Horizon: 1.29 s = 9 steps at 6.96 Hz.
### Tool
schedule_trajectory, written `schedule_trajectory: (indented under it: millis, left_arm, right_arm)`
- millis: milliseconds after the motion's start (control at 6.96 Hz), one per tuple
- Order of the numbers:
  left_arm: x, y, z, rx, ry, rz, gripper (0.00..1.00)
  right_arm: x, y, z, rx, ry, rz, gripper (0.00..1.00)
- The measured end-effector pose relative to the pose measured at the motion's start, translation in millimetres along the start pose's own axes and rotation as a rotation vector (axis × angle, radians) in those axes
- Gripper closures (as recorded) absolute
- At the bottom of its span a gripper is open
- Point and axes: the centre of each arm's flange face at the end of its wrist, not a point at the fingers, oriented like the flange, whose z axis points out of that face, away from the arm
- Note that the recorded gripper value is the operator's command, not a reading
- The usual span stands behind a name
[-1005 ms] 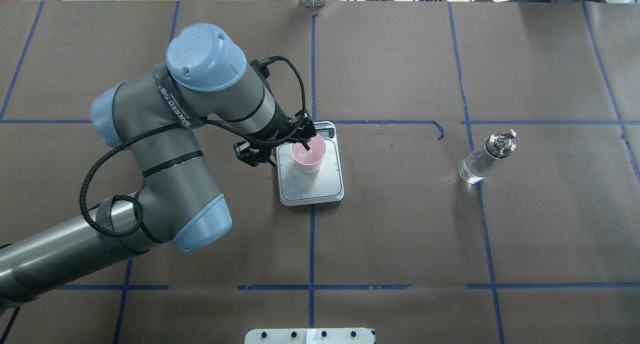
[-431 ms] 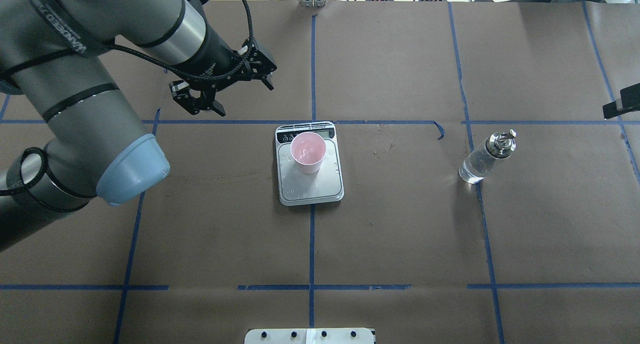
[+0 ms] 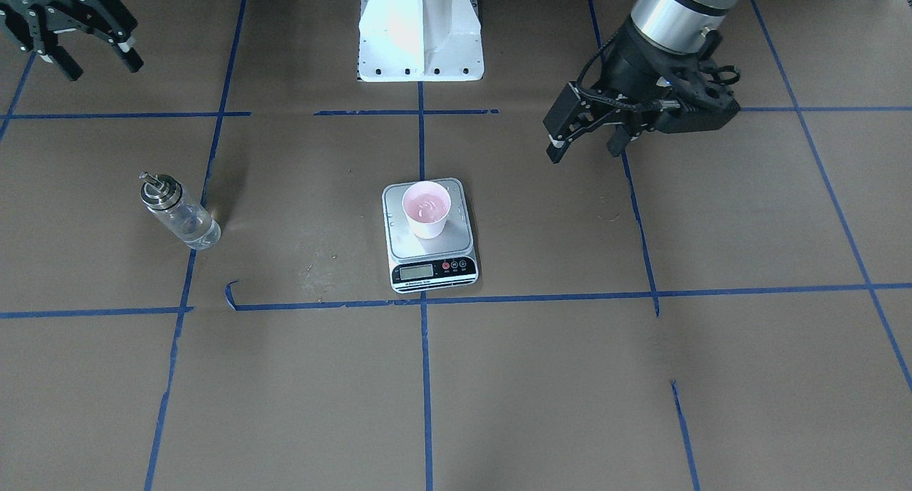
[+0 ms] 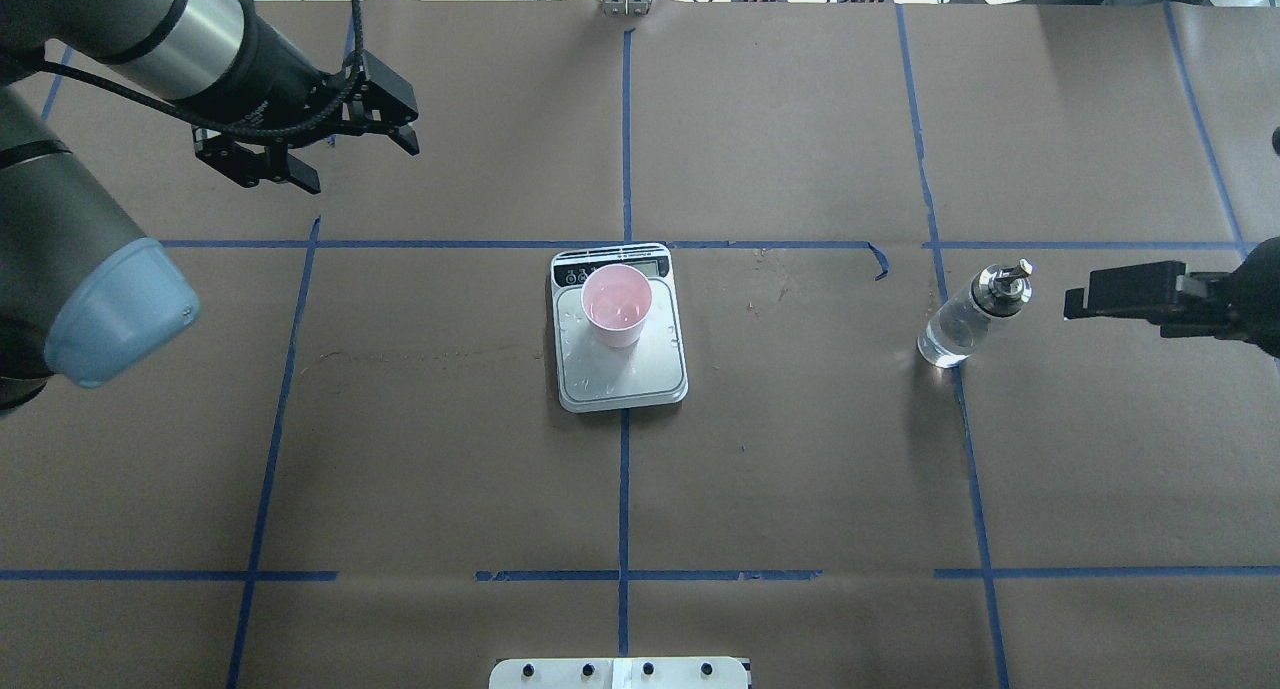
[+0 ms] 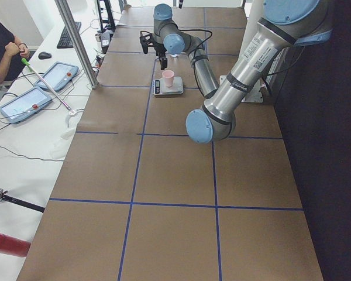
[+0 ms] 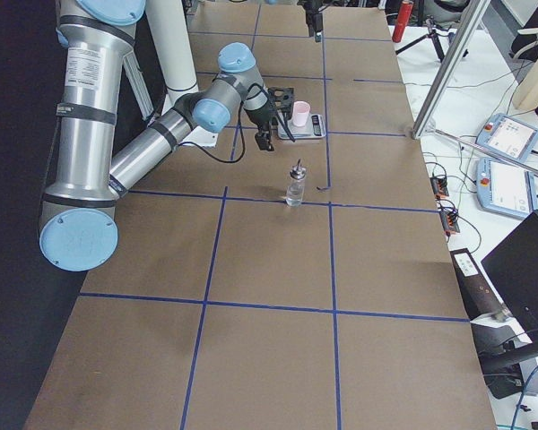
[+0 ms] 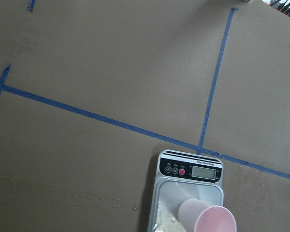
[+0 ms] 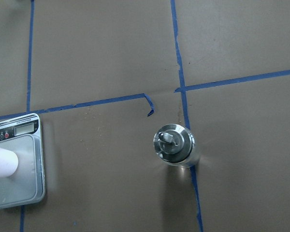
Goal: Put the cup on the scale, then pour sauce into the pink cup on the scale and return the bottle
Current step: 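Open the left gripper and withdraw it while the right gripper approaches the glass bottle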
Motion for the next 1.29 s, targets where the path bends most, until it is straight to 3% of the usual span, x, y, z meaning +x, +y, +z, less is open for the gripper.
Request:
schedule_trajectory:
  millis: [431,862,1293]
  left_arm:
    - [-82,-36,-2,0.032,-0.094,0.189,0.00]
    - [-165,-77,-21,0.058,-0.191,0.377,0.00]
    - [-188,-90,-21,0.052,-0.223,0.431,0.00]
  right_arm:
    - [-2,51,59,0.228,0.066,-0.074,0.00]
    - [18,75,158,0.445,0.127,-0.153,0.00]
    - [30,91,217,0.602,0.201,-0.218,0.00]
